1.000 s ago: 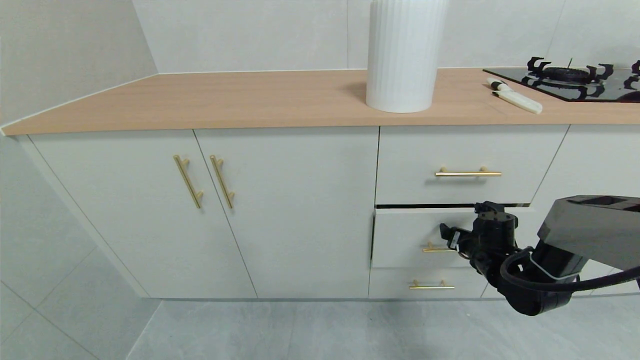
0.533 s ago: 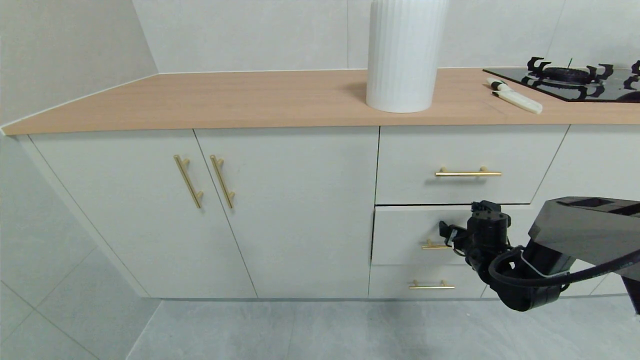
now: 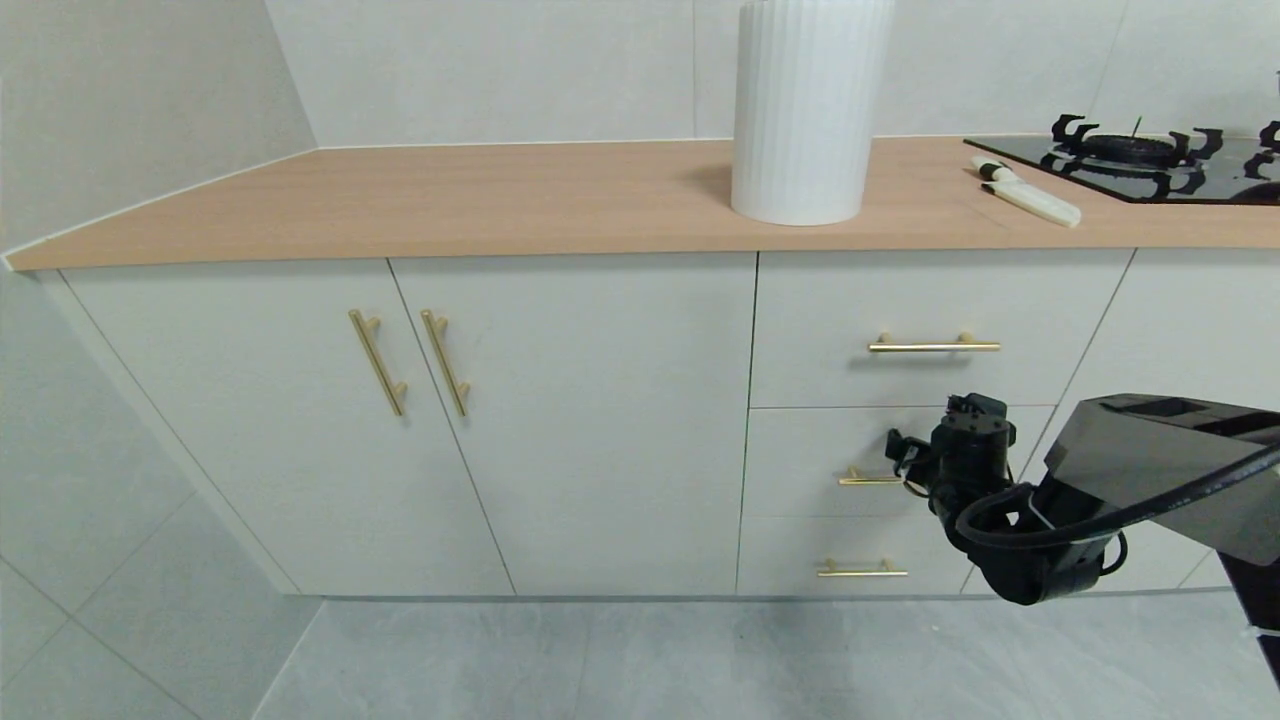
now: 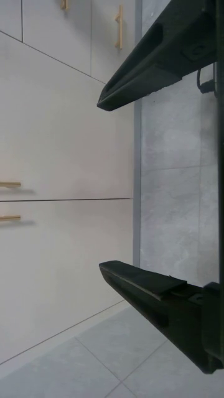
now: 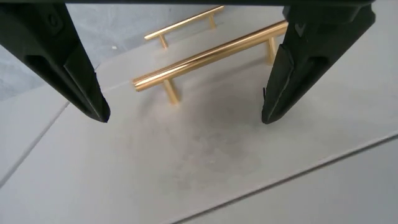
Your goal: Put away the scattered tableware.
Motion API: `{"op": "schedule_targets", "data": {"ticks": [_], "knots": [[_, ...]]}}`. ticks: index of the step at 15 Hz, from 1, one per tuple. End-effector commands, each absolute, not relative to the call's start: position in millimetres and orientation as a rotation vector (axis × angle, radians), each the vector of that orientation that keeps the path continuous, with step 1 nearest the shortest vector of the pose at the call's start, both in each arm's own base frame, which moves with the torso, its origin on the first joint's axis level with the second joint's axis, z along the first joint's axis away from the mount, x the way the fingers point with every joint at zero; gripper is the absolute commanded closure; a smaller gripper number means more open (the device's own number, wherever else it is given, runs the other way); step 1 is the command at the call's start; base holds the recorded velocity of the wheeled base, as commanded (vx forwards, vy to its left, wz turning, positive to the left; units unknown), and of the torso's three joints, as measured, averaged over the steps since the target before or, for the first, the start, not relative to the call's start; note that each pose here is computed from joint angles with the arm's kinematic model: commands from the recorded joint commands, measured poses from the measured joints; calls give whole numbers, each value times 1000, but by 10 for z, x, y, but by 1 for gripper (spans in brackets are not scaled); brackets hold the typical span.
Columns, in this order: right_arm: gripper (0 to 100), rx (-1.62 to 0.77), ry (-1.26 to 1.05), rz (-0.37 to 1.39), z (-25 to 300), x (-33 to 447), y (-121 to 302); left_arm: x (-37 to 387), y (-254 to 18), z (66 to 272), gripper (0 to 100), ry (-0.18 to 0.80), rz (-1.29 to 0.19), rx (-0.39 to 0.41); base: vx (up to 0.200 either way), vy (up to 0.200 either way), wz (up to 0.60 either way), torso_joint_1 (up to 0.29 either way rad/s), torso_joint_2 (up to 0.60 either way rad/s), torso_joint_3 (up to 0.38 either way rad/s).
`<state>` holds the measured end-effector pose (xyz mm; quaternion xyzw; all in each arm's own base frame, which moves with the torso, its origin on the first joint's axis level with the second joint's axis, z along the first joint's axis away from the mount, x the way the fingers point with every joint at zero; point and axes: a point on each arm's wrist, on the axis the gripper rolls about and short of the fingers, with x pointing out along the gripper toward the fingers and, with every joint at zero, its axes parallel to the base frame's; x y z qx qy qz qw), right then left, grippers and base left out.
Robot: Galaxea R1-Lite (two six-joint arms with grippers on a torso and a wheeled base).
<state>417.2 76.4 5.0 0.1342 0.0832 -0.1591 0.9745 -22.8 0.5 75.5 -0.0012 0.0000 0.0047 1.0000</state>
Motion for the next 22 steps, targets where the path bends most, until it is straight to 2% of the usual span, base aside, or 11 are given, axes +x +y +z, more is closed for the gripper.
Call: {"op": "schedule_targets", "data": {"ticks": [1, 5, 8, 9, 13, 16, 19, 22], "knots": [[0, 274, 160, -320, 77, 4156, 764, -227, 5, 755, 0, 2, 9, -3, 0, 0, 0, 0, 0, 0], [0, 272, 190, -252, 407, 3795, 761, -227, 5, 755, 0, 2, 9, -3, 0, 0, 0, 0, 0, 0], [0, 280, 343, 15, 769, 3161, 733, -227, 5, 755, 0, 2, 9, -3, 0, 0, 0, 0, 0, 0], [0, 282, 361, 57, 927, 3027, 725, -227, 5, 755, 0, 2, 9, -3, 0, 0, 0, 0, 0, 0], [0, 195, 251, 88, 1595, 2457, 582, -227, 5, 755, 0, 2, 9, -3, 0, 0, 0, 0, 0, 0], [0, 138, 176, 131, 2045, 1794, 473, -227, 5, 755, 0, 2, 9, -3, 0, 0, 0, 0, 0, 0], [0, 97, 102, 71, 2273, 1089, 254, -227, 5, 754, 0, 3, 9, -3, 0, 0, 0, 0, 0, 0], [0, 72, -18, -10, 2332, 401, 38, -227, 5, 755, 0, 2, 9, -3, 0, 0, 0, 0, 0, 0]]}}
